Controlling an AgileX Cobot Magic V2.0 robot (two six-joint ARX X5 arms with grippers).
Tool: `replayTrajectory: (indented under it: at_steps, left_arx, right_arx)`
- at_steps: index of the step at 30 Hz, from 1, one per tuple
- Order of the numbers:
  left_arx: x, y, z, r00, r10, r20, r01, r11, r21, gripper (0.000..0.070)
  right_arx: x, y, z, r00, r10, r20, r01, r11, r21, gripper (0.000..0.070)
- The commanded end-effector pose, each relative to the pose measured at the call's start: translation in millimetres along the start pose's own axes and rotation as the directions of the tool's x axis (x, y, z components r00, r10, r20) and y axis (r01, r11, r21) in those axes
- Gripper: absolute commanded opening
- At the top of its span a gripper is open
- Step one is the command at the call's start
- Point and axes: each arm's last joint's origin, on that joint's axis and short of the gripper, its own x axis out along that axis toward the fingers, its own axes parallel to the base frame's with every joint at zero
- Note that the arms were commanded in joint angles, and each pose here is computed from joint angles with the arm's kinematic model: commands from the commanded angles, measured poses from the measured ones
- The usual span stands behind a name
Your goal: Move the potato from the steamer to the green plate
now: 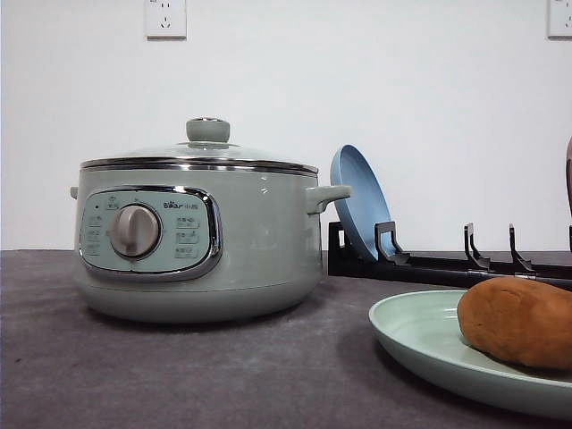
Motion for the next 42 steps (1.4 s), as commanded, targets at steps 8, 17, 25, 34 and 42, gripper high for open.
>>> replayTrajectory:
  at_steps: [8, 17, 25, 34, 42]
  left_arx:
    - [2.0, 0.9, -7.1, 1.0, 0.009, -0.024, -0.009, 1.0, 0.009, 0.0016]
    - [2.0, 0.9, -7.1, 1.0, 0.009, -0.024, -0.009, 1.0, 0.009, 0.0016]
    - [2.0, 0.9, -7.1, 1.0, 0.009, -0.024, -0.009, 1.0, 0.009, 0.0016]
    - [2.0, 0.9, -7.1, 1.0, 0.009, -0.024, -0.009, 1.0, 0.009, 0.0016]
    - [2.0, 0.9, -7.1, 1.0, 0.009, -0.024, -0.009, 1.0, 0.009, 0.0016]
  right_arx:
    - [0.4, -0.2, -0.3, 1.0, -0.004, 0.008, 0.004, 1.0, 0.013, 0.0031]
    - [0.4, -0.2, -0.3, 1.0, -0.004, 0.008, 0.004, 1.0, 0.013, 0.0031]
    - [0.4, -0.2, -0.4, 1.0, -0.004, 0.008, 0.004, 1.0, 0.013, 0.0031]
    - [0.4, -0.2, -0.4, 1.0, -0.004, 0.008, 0.004, 1.0, 0.013, 0.0031]
    - [0.4, -0.2, -0.3, 1.0, -0.004, 0.008, 0.004, 1.0, 0.013, 0.0031]
